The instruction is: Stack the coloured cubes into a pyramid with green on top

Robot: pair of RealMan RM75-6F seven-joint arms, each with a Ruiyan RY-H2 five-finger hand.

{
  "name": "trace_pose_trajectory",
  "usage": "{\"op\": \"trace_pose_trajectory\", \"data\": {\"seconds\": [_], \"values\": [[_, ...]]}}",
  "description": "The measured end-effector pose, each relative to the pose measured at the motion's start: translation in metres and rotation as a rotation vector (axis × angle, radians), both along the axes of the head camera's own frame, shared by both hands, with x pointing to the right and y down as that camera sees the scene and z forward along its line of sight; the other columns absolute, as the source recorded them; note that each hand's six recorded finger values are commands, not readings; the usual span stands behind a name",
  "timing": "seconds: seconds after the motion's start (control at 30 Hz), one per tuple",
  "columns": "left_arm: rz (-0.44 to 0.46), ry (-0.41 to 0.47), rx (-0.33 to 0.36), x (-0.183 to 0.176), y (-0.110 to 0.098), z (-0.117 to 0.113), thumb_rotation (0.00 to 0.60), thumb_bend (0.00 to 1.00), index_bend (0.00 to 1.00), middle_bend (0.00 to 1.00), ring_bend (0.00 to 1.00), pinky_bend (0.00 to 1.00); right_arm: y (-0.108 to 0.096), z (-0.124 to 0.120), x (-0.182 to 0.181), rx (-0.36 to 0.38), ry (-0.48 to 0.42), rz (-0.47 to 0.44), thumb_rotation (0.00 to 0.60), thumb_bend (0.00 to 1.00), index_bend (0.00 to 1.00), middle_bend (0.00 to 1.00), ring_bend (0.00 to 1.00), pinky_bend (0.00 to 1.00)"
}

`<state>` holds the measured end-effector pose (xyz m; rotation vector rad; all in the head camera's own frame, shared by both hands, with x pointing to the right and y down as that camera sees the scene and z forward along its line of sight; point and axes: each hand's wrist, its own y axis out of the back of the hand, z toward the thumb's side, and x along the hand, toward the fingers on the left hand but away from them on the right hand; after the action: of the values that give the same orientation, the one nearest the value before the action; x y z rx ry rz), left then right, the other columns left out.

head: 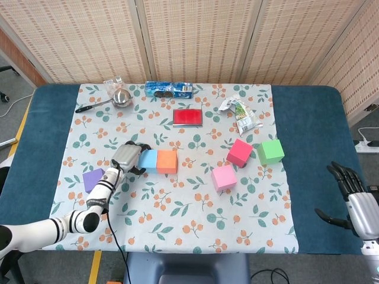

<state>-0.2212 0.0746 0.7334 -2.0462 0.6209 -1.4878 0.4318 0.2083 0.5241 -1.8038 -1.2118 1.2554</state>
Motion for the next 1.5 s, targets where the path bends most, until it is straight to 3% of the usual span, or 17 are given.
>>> {"op": "trace_pose_trajectory", "data": {"seconds": [0.47, 0.77, 1.2, 1.5], "values": [[0.009, -0.008, -0.009, 0.003, 0.000, 0.003, 0.600, 0.31, 0.27, 0.31, 0.28, 0.15, -0.002, 0.004, 0.005, -0.008, -0.002, 0.009, 0.600, 0.00, 0.00, 0.00, 0.00, 0.00], [0.027, -0.018, -0.020, 0.003, 0.002, 0.003, 0.600, 0.32, 0.20, 0.26, 0.26, 0.15, -0.002, 0.004, 0.007, -0.010, 0.000, 0.014, 0.600, 0.00, 0.00, 0.00, 0.00, 0.00], [0.044, -0.027, -0.022, 0.003, 0.004, -0.004, 0.600, 0.32, 0.09, 0.11, 0.11, 0.14, 0.000, 0.002, 0.008, -0.006, -0.002, 0.017, 0.600, 0.00, 0.00, 0.00, 0.00, 0.00], [0.051, -0.034, -0.011, -0.001, 0.003, -0.012, 0.600, 0.32, 0.08, 0.08, 0.07, 0.13, 0.001, 0.000, 0.008, 0.000, -0.004, 0.014, 0.600, 0.00, 0.00, 0.00, 0.00, 0.00]]}}
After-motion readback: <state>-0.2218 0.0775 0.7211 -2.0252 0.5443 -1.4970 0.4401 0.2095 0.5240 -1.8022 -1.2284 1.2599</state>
